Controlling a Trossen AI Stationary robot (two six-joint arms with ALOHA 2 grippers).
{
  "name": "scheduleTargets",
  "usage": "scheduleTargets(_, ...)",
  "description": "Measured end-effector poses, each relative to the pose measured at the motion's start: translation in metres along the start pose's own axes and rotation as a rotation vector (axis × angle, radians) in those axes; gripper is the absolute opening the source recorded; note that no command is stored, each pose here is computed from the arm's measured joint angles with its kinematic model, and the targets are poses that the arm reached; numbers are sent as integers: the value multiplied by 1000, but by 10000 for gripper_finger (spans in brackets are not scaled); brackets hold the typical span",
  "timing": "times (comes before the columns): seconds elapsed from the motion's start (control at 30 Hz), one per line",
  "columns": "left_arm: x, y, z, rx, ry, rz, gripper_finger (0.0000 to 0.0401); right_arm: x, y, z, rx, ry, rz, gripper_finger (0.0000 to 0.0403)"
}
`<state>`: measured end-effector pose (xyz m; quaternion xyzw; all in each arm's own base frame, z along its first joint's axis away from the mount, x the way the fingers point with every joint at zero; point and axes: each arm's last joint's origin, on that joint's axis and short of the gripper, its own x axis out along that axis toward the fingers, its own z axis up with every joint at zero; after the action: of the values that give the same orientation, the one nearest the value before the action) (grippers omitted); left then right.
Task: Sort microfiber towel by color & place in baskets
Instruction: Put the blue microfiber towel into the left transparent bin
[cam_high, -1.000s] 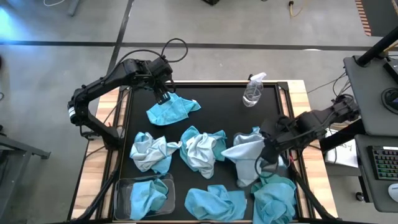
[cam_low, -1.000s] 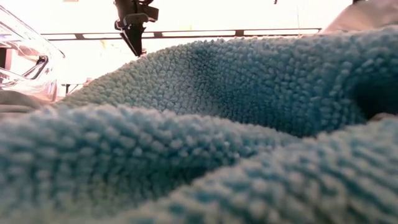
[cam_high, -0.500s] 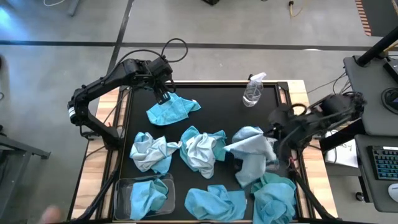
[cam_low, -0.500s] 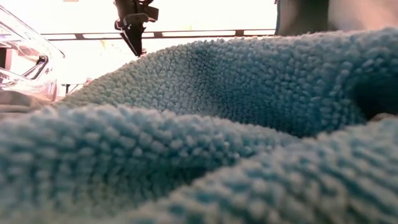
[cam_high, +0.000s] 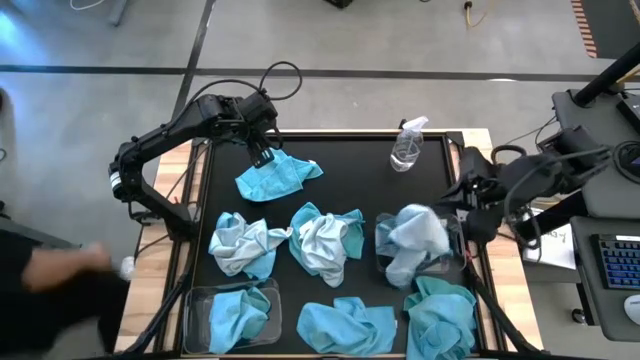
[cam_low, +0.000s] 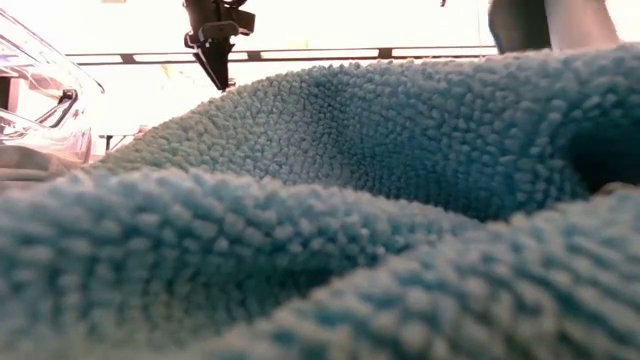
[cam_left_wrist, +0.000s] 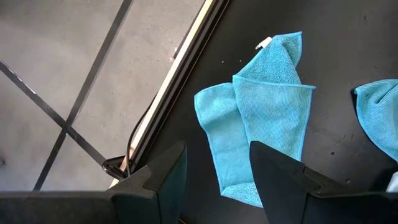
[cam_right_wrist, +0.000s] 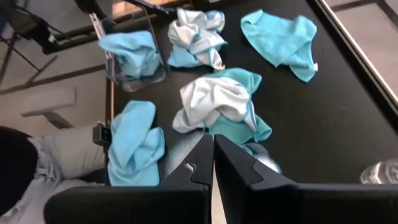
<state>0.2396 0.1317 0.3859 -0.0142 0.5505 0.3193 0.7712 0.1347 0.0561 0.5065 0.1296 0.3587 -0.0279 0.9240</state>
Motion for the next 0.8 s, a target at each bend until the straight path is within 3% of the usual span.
scheduleTargets(0.23, 0, 0, 0, -4, 0, 0, 160, -10, -3, 3, 5, -43, -1, 8)
scheduleTargets(0.4, 0, 0, 0, -4, 0, -4, 160, -1, 0, 2, 38, -14, -21, 9)
scheduleTargets(0.8, 8, -5, -3, 28, 29, -53, 160, 95, 21, -18, -39, 270, -217, 9)
